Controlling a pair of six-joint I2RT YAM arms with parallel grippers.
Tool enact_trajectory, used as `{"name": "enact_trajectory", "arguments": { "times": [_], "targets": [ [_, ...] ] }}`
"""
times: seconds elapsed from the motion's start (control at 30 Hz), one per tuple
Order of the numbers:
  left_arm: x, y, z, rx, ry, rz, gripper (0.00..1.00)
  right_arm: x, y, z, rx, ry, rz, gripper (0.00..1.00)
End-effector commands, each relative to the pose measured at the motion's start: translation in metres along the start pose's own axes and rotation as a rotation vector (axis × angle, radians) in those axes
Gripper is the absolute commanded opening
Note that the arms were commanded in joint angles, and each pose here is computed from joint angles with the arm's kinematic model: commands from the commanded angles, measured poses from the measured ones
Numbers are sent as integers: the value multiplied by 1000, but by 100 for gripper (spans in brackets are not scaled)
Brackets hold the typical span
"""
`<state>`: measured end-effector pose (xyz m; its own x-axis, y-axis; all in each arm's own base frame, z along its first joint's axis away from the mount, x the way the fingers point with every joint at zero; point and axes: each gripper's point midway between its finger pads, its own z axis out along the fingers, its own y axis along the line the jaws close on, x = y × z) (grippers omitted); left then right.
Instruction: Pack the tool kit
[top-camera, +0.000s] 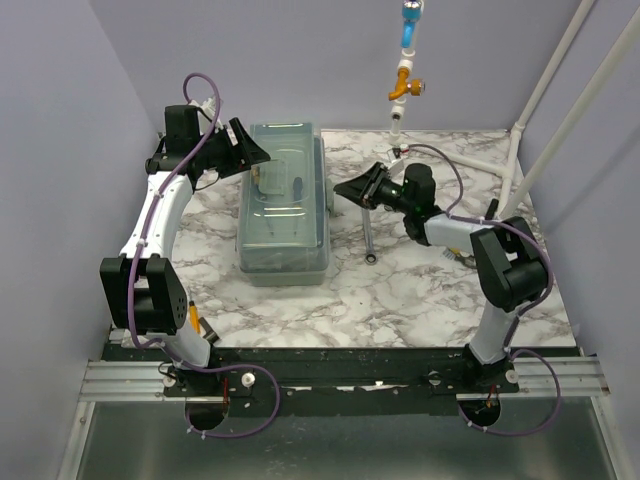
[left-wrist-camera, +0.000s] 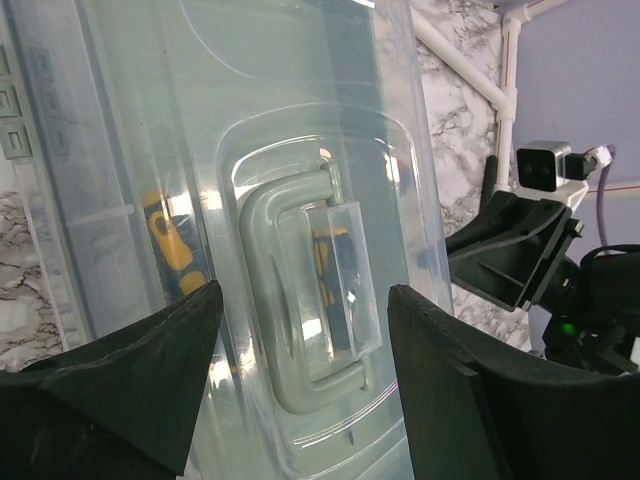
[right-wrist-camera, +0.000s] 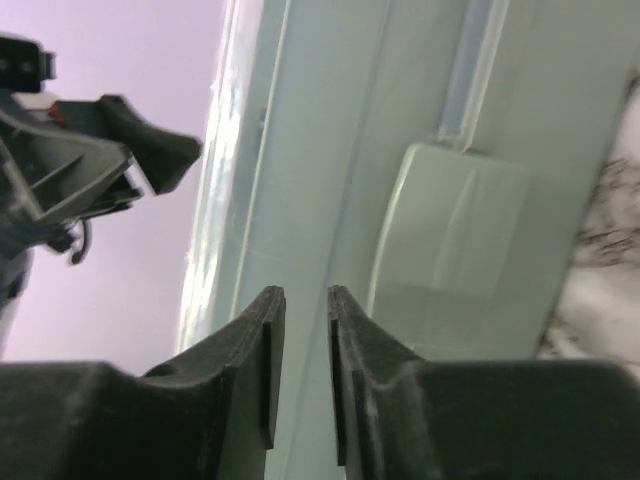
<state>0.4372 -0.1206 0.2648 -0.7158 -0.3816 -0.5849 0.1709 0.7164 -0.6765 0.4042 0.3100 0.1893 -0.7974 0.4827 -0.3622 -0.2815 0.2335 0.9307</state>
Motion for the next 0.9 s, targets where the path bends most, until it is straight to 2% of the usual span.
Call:
{"name": "enact_trajectory", "arguments": {
  "times": [0.0,0.13,0.3,0.47,0.57,0.77,0.87],
  "targets": [
    [45,18,13,-35,163,-94,69,-33,-16,-5,223,-113,-126,26],
    [45,19,13,-43,164,-92,70,-56,-50,-18,495,-181,-203,1],
    [42,26,7,-109,138,-72,74,-64,-87,-20,797,-172,-338,1],
    [29,47,-7,-276,82,-16,75,-61,-111,-21,1026,-172,-452,1],
    [18,46,-19,-313,21,24,77,-61,-117,-22,1071,-172,-472,1],
    [-2,7,-49,-217,-125,127,78,-60,-118,-19,1069,-155,-496,1],
    [-6,14,-58,-272,-174,137,79,-60,-120,-18,1094,-150,-527,1]
  ]
}}
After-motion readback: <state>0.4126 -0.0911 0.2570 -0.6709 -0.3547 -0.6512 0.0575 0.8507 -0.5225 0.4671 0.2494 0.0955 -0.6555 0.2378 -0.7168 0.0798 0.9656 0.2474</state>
